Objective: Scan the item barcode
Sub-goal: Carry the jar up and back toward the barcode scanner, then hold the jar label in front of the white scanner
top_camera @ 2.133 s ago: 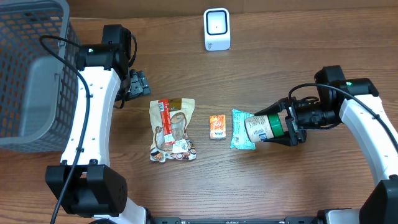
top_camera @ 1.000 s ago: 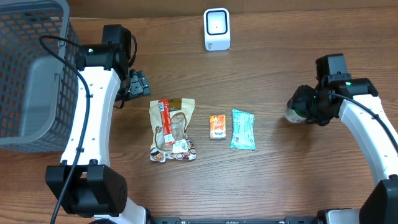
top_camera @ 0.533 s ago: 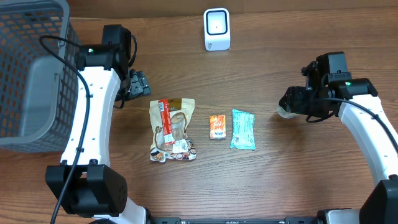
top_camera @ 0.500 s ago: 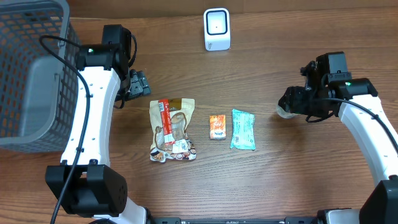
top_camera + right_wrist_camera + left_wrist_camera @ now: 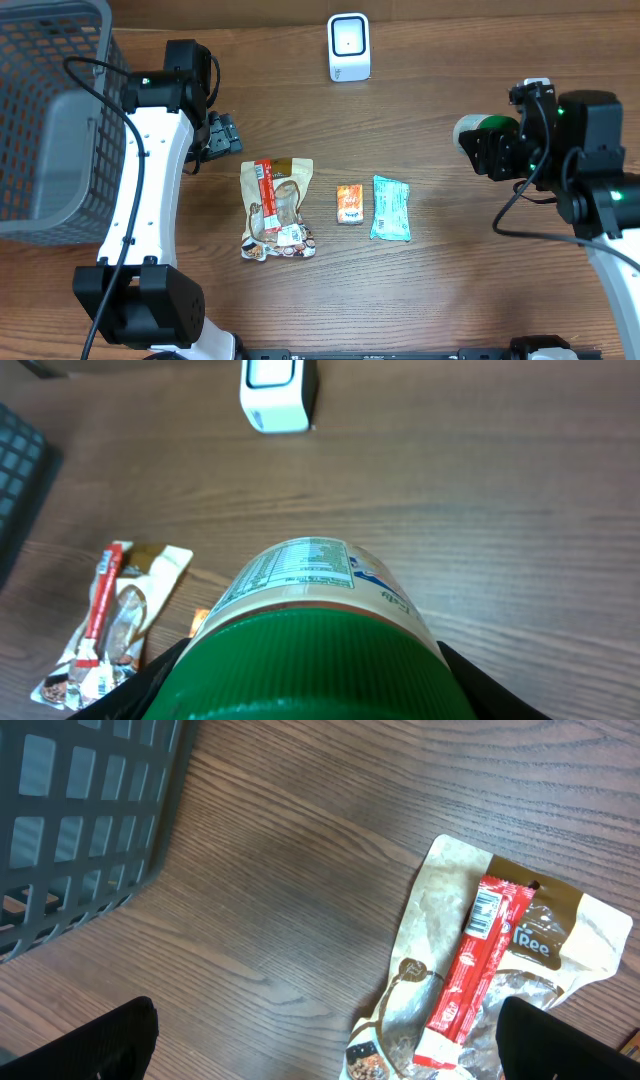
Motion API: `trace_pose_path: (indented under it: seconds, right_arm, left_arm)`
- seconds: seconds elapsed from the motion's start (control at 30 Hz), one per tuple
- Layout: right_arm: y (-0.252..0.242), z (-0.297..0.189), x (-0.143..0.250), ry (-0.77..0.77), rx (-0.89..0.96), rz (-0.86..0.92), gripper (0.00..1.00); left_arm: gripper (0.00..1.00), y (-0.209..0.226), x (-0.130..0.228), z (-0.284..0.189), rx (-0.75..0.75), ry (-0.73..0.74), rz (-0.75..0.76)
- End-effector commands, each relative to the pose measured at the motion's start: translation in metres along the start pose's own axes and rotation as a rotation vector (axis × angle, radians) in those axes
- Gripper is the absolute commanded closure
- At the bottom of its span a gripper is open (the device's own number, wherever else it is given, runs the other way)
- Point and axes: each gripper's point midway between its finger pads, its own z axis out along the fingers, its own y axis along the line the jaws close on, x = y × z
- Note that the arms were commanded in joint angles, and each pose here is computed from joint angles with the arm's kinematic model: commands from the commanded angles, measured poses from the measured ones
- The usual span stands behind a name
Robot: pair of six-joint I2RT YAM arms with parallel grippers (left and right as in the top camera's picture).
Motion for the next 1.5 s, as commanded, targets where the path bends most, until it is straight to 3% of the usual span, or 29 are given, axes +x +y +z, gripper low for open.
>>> trace_pose_path:
  seconds: [0.0, 0.3, 0.83, 1.1, 1.47]
  right_arm:
    - [0.012, -0.021, -0.02, -0.1, -0.024, -0.038, 0.97]
    - [0.023, -0.044, -0.045, -0.165, -0.033, -0.047, 0.97]
    - [0.068, -0.069, -0.139, -0.156, -0.077, -0.192, 0.97]
    - [0.08, -0.025, -0.168, -0.111, -0.056, -0.182, 0.97]
    - [0.085, 0.1, -0.159, -0.003, -0.087, -0.202, 0.97]
  left_arm:
    - [0.0, 0.0, -0.005, -0.005, 0.002, -0.02, -0.022]
    - [0.0, -0.001, -0.005, -0.005, 0.003, -0.02, -0.022]
    - [0.0, 0.0, -0.005, -0.005, 0.002, -0.02, -0.022]
    - [0.0, 0.0, -0.005, -0.005, 0.002, -0.02, -0.022]
    - [0.0, 0.0, -0.005, -0.005, 0.002, -0.02, -0.022]
